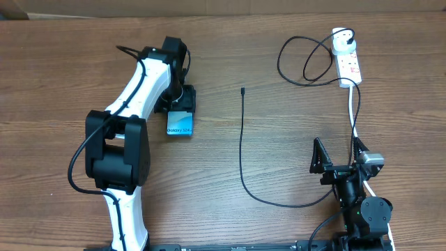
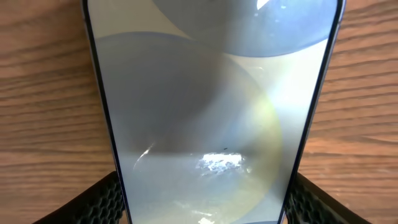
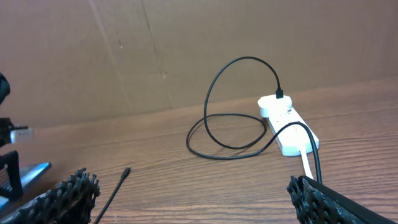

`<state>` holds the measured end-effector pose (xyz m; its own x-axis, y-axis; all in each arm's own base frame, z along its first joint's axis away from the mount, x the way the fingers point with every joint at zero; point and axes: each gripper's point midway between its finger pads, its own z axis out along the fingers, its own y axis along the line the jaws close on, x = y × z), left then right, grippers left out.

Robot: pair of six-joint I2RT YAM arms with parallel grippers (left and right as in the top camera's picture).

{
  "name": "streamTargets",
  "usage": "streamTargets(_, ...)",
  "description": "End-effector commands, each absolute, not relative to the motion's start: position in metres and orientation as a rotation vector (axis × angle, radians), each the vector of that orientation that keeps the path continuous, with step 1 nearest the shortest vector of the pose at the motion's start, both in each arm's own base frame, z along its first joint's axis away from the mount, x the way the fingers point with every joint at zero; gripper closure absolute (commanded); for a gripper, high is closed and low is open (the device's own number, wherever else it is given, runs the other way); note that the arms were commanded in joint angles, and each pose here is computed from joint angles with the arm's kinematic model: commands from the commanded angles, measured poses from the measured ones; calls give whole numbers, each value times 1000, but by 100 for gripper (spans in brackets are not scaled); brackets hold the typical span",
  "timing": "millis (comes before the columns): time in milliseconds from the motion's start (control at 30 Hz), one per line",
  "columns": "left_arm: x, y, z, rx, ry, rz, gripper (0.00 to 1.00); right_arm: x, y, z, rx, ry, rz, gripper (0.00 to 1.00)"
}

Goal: Plug charger to phone and switch on socket
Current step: 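Close the left gripper on the phone's top edge, then lift the phone with the left gripper and raise it upright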

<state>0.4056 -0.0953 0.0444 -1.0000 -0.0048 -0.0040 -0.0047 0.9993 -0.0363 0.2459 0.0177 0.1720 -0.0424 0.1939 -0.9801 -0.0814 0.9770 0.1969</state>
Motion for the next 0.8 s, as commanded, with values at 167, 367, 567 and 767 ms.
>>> streamTargets(167, 423, -105, 81, -26, 3081, -105, 43, 246, 18, 168, 92, 1602, 223, 0)
streamTargets(367, 430, -108, 101, -39, 3054, -120, 44, 246, 18, 168, 91, 1602, 223, 0)
streamTargets(567, 431, -112, 123, -123, 3044, -168, 50, 246, 18, 168, 91, 1602, 223, 0)
streamTargets(767, 425, -131, 130, -135, 3063, -337, 53, 246, 18, 168, 91, 1602, 223, 0)
